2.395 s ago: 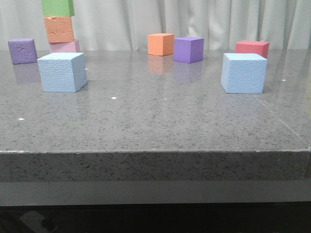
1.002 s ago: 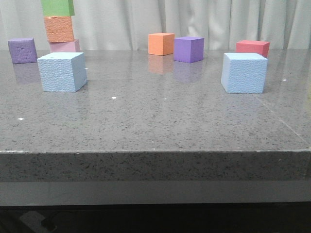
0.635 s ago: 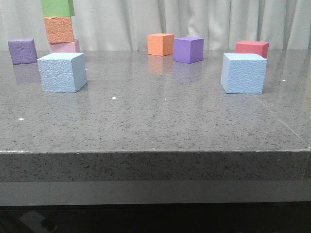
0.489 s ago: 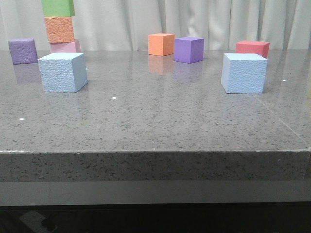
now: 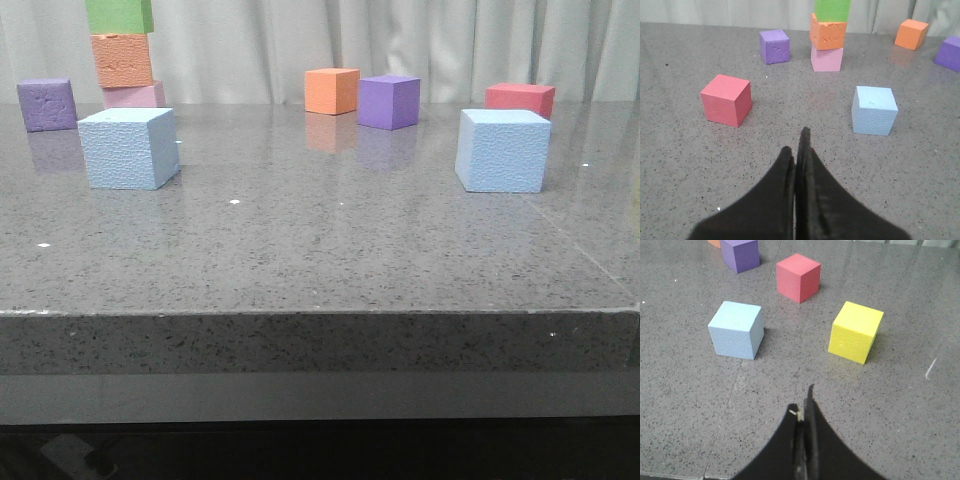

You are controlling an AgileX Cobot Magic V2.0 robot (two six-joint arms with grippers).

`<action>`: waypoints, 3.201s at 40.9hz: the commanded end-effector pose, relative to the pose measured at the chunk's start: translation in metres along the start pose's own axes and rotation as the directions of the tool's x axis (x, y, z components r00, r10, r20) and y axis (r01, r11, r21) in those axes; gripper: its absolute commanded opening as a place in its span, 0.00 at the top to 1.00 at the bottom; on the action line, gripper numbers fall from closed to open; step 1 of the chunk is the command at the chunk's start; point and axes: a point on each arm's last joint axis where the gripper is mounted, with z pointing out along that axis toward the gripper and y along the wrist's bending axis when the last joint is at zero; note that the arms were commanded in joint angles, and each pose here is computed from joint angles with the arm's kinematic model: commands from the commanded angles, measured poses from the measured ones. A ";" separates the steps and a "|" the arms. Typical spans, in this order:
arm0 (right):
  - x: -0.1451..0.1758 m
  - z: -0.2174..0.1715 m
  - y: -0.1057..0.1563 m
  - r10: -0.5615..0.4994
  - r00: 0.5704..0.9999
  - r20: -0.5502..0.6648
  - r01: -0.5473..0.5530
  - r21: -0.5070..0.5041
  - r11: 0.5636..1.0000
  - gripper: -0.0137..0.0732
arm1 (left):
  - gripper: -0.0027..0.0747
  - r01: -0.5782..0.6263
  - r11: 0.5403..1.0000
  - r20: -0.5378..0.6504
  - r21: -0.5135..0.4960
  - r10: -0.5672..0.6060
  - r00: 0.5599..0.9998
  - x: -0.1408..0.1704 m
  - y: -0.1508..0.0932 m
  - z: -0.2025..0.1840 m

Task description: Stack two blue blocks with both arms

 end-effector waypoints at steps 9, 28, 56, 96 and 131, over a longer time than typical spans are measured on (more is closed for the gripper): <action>-0.017 -0.003 0.000 -0.001 0.994 0.107 0.001 0.004 1.000 0.98 | 0.99 0.009 1.000 0.077 0.013 -0.010 0.997 -0.012 -0.001 0.000; -0.020 -0.003 0.000 0.009 0.991 0.131 -0.010 0.004 1.000 0.43 | 0.71 0.004 1.000 0.096 0.010 -0.005 0.995 -0.014 -0.001 -0.001; -0.020 -0.003 0.000 0.024 0.990 0.135 -0.024 -0.006 1.000 0.28 | 0.21 0.022 0.999 0.125 0.030 -0.026 0.992 -0.017 -0.003 -0.001; -0.092 0.114 0.055 -0.096 0.896 -0.434 -0.038 -0.289 0.957 0.14 | 0.21 0.022 0.999 0.125 0.030 -0.026 0.992 -0.017 -0.003 -0.001; -0.110 0.233 0.094 0.085 0.895 -0.438 -0.093 0.002 0.996 0.14 | 0.21 0.022 0.999 0.125 0.030 -0.026 0.992 -0.017 -0.003 -0.001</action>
